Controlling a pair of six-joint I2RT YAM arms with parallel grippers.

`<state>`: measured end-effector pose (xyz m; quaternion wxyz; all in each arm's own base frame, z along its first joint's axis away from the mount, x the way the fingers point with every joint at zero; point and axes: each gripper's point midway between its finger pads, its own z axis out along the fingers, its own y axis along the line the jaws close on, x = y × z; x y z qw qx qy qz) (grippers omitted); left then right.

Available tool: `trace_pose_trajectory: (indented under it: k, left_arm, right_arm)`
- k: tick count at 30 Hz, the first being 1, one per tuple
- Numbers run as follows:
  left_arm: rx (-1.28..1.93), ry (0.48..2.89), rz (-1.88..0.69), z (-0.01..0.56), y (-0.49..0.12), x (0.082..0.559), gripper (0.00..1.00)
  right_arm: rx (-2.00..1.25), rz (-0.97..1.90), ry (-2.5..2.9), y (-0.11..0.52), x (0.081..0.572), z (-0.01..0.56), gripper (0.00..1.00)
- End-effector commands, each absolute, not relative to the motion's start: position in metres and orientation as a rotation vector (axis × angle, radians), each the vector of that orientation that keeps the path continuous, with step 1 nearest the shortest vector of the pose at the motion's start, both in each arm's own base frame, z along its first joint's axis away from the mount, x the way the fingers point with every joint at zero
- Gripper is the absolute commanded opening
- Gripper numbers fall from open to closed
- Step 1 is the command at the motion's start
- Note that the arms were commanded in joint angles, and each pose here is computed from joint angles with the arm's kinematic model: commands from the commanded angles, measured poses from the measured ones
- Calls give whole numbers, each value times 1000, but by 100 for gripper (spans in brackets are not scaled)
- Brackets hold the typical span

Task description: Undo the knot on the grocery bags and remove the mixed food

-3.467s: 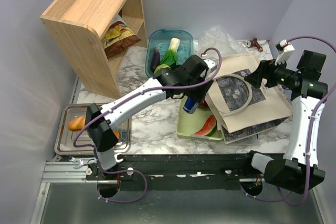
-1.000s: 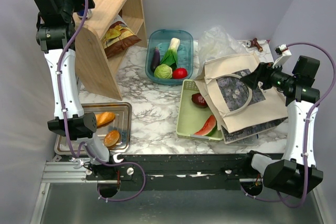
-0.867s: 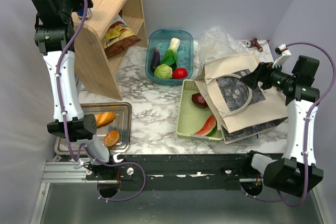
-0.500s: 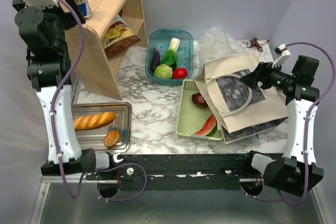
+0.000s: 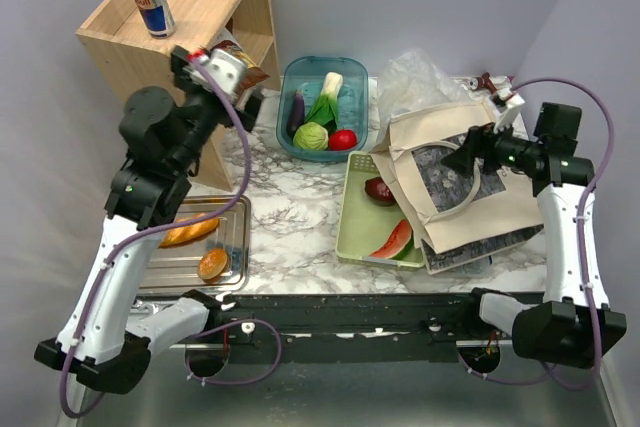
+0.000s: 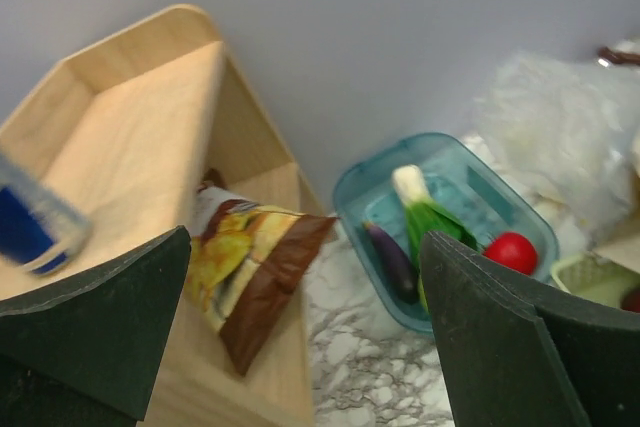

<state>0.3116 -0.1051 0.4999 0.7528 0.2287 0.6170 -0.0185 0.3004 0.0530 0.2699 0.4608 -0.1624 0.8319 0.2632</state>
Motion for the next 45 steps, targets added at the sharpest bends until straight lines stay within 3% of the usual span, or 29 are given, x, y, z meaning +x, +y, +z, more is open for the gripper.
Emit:
trace_pose_trajectory:
  k: [1,5,8,13,17,21,28,36,37,39,41,45]
  left_arm:
    - [777,1338,-123,458,-166,299,99]
    - [891,1434,-281,404,-215,297,99]
    - [892,1580,-396,366,-240,311,99]
    - [887,1785,-499,331,-268,333,99]
    - [879,1828,-530,321,-275,336,98]
    - [876,1824,-488,319,-271,341,98]
    - [851,1843,-416,313,-258,344,98]
    - [862,1859,-323,296,-242,345,99]
    - [863,1865,-317,294,-241,346,98]
    - [872,1877,-306,290,-240,348,98]
    - [875,1890,-299,289,-240,351,98]
    - [849,1899,-333,295,-242,356,98]
  right_arm:
    - [-623,498,2088,75,287,253,84]
    - [-822,381,2070,101,280,236,86]
    - [-791,345,2057,106,295,237,86]
    - [-487,303,1983,105,367,286,86]
    - [-351,264,1887,104,425,325,90]
    - [-257,161,1872,94,489,327,94]
    - [-289,111,1973,100,575,259,97]
    - [-368,-22,2187,84,591,153,100]
    - [-374,-31,2230,81,589,136,98]
    - [-405,-7,2282,82,586,116,82]
    - [-423,35,2272,85,586,120,56]
    - [-453,77,2114,93,595,179,2]
